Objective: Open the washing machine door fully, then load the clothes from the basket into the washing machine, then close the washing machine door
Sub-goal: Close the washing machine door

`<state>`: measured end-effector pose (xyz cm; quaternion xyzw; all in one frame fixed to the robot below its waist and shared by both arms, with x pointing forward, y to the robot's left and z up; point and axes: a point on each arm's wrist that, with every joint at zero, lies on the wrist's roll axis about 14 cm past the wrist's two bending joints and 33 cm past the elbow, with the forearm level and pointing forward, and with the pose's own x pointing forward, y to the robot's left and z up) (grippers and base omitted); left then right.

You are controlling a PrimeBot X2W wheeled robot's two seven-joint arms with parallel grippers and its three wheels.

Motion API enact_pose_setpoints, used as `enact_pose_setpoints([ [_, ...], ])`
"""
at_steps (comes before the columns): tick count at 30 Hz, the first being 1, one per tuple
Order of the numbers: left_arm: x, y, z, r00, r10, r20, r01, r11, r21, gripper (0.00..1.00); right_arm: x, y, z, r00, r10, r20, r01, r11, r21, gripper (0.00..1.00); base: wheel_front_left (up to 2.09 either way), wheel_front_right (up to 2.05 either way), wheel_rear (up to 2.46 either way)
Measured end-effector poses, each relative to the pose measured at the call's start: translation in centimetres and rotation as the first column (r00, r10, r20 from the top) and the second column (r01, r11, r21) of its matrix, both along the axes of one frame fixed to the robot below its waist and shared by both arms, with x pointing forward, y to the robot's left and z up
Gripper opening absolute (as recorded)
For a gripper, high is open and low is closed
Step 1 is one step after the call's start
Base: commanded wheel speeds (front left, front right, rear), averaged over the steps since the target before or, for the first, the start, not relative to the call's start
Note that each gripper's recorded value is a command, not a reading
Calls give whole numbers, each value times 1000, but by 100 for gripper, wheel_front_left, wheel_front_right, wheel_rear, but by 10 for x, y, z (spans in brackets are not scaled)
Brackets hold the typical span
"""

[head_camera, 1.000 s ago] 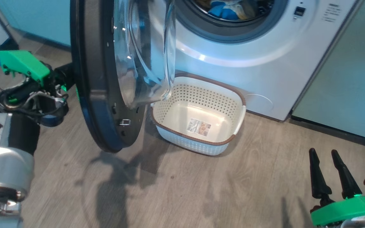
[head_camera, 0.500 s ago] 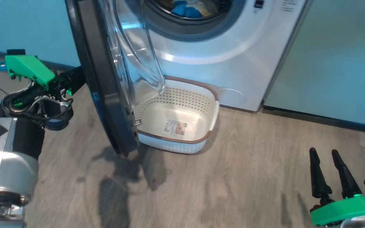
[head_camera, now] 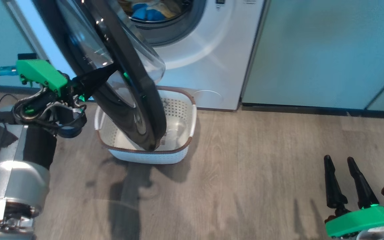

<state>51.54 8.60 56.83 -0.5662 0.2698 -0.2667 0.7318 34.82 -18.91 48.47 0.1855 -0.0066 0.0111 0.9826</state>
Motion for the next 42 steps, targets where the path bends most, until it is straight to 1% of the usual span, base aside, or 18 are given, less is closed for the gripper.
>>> enact_pose_setpoints([
  [7, 5, -29, -2, 999, -47, 1, 47, 999, -20, 0, -10, -16, -1, 998, -55, -6, 55, 998, -5, 100, 0, 0, 0],
  [14, 7, -42, -1, 998, -68, 1, 68, 997, -28, 0, -15, -23, 0, 997, -79, -5, 79, 997, -7, 100, 0, 0, 0],
  [19, 7, -39, 1, 999, -52, 13, 52, 998, -35, 0, -13, -24, 1, 997, -81, -1, 81, 997, -7, 100, 0, 0, 0],
  [25, 8, -15, 6, 999, 30, 26, -29, 999, -39, 0, -5, -15, 3, 999, -49, 8, 49, 999, -4, 100, 0, 0, 0],
  [28, 7, -1, 7, 996, 81, 39, -80, 997, -17, 24, -1, -9, 5, 999, -28, 14, 28, 1000, -2, 100, 0, 0, 0],
  [29, 7, 5, 7, 993, 105, 45, -105, 994, -7, 36, 0, -7, 5, 1000, -21, 16, 21, 1000, -1, 100, 0, 0, 0],
  [30, 6, 11, 7, 991, 125, 51, -125, 992, -1, 44, 2, -5, 6, 1000, -14, 18, 14, 1000, 0, 100, 0, 0, 0],
  [32, 4, 20, 8, 985, 156, 68, -158, 987, 17, 86, 4, 0, 7, 1000, 2, 23, -2, 1000, 1, 100, 0, 0, 0],
  [33, 2, 25, 8, 982, 171, 79, -174, 984, 30, 99, 5, 2, 7, 1000, 9, 25, -9, 1000, 2, 100, 0, 0, 0],
  [36, -6, 37, 3, 974, 202, 102, -209, 975, 70, 100, 9, 9, 8, 999, 29, 29, -30, 1000, 4, 100, 0, 0, 0],
  [37, -6, 37, 3, 974, 202, 102, -209, 975, 70, 100, 9, 9, 8, 999, 29, 29, -30, 1000, 4, 100, 0, 0, 0],
  [42, -18, 63, -5, 945, 292, 146, -309, 945, 105, 100, 11, 14, 10, 998, 46, 34, -46, 999, 6, 100, 0, 0, 0],
])
